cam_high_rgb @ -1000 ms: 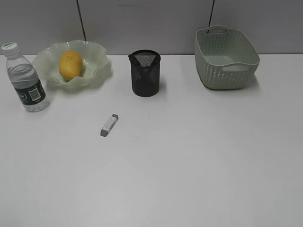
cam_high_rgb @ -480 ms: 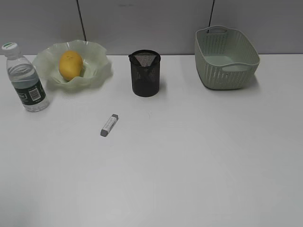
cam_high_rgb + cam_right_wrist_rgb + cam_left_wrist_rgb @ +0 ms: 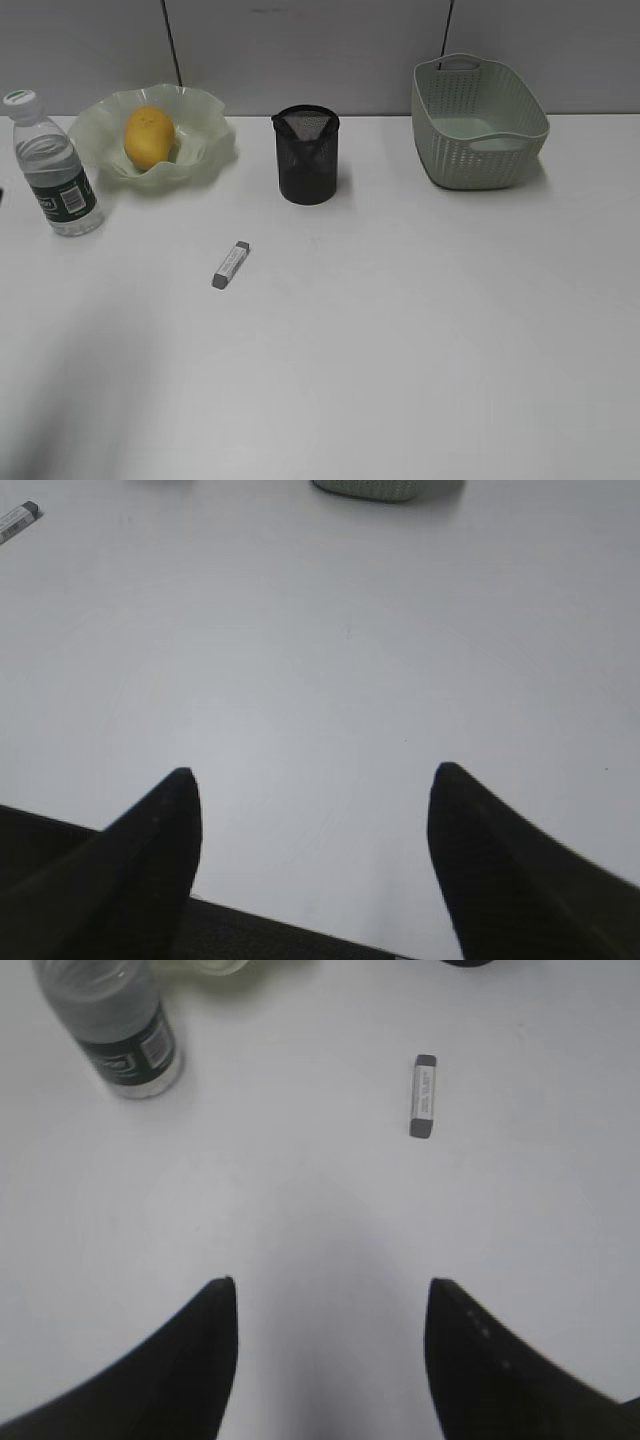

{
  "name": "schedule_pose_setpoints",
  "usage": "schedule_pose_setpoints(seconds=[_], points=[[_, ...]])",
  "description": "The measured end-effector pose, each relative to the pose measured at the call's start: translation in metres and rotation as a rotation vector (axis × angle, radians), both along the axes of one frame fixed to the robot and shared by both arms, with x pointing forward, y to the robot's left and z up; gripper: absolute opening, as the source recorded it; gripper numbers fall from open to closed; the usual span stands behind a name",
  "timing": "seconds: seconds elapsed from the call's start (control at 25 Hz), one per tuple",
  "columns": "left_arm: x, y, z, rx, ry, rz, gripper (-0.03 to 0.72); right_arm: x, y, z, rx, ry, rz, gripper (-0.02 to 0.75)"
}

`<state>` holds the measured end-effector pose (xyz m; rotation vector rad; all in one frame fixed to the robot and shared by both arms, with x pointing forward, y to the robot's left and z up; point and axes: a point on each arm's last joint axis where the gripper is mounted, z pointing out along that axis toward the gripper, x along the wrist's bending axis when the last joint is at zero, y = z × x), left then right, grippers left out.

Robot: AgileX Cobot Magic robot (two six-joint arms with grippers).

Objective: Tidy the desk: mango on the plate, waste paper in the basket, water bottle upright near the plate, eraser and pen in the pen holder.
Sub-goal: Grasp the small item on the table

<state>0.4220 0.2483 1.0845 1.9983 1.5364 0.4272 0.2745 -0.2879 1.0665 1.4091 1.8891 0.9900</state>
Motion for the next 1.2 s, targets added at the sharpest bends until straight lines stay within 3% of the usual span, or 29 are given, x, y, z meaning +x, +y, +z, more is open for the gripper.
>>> schedule_pose_setpoints(seconds=[0.4, 0.64, 0.88, 1.2], points=[[0.086, -0.081, -0.03, 0.057, 0.189, -0.167, 0.454, 0.0, 0.0, 0.0, -0.001, 0.0, 0.0, 0.554], [0.129, -0.123, -0.065, 0.174, 0.313, -0.145, 0.454, 0.0, 0.0, 0.0, 0.0, -0.001, -0.001, 0.554], [0.163, -0.145, -0.101, 0.216, 0.399, -0.12, 0.454, 0.0, 0.0, 0.0, 0.0, -0.002, -0.001, 0.554], [0.191, -0.163, -0.134, 0.221, 0.453, -0.083, 0.454, 0.0, 0.0, 0.0, 0.0, -0.002, -0.001, 0.554]])
